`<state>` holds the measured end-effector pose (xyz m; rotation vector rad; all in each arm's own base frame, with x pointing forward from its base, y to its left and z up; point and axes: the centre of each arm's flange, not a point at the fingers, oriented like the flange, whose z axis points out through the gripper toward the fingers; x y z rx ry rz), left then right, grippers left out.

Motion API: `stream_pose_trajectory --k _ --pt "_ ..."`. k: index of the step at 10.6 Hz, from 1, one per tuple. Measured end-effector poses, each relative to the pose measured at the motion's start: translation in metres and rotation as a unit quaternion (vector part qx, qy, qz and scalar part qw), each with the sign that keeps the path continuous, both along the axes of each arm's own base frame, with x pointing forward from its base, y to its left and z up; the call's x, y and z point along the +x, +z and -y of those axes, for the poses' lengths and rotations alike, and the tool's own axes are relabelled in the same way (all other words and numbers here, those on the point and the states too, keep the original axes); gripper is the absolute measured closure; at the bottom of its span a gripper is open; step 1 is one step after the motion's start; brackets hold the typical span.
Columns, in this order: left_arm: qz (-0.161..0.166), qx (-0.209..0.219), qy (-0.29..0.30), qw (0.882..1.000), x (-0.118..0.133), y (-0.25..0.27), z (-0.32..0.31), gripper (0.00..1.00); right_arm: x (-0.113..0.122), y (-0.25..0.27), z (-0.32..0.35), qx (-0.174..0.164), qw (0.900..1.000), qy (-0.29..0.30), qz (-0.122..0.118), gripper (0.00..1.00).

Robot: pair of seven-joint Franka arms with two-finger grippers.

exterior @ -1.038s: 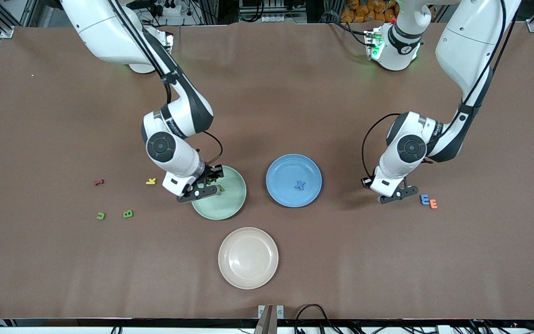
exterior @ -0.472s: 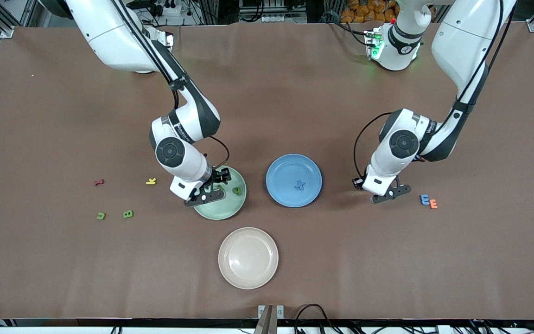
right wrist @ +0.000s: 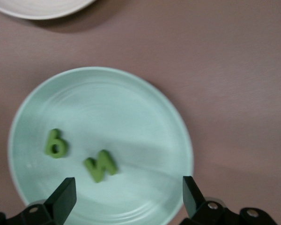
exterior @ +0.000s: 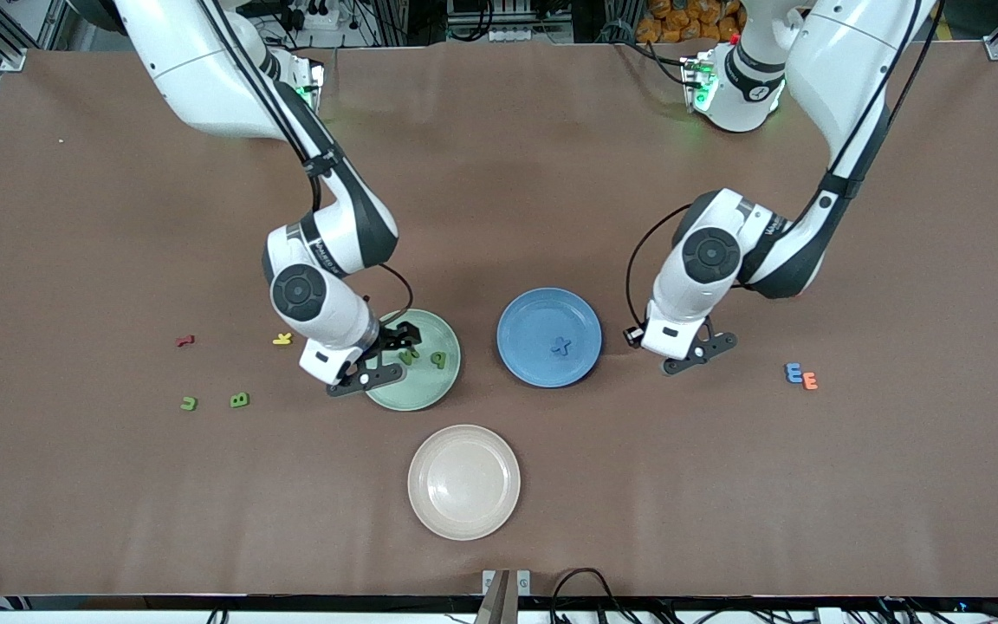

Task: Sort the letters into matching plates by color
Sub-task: 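Move the right gripper to the B while the left gripper releases the a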

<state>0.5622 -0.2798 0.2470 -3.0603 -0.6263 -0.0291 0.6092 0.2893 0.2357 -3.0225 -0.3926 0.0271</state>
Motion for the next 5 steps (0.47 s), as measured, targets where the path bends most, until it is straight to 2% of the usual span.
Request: stream_pose_trajectory --k 5 --pt "0.013 -0.01 0.022 1.0 -0.016 0.014 0.051 0.63 0.04 0.001 0.105 -0.025 0.999 0.036 0.016 0.0"
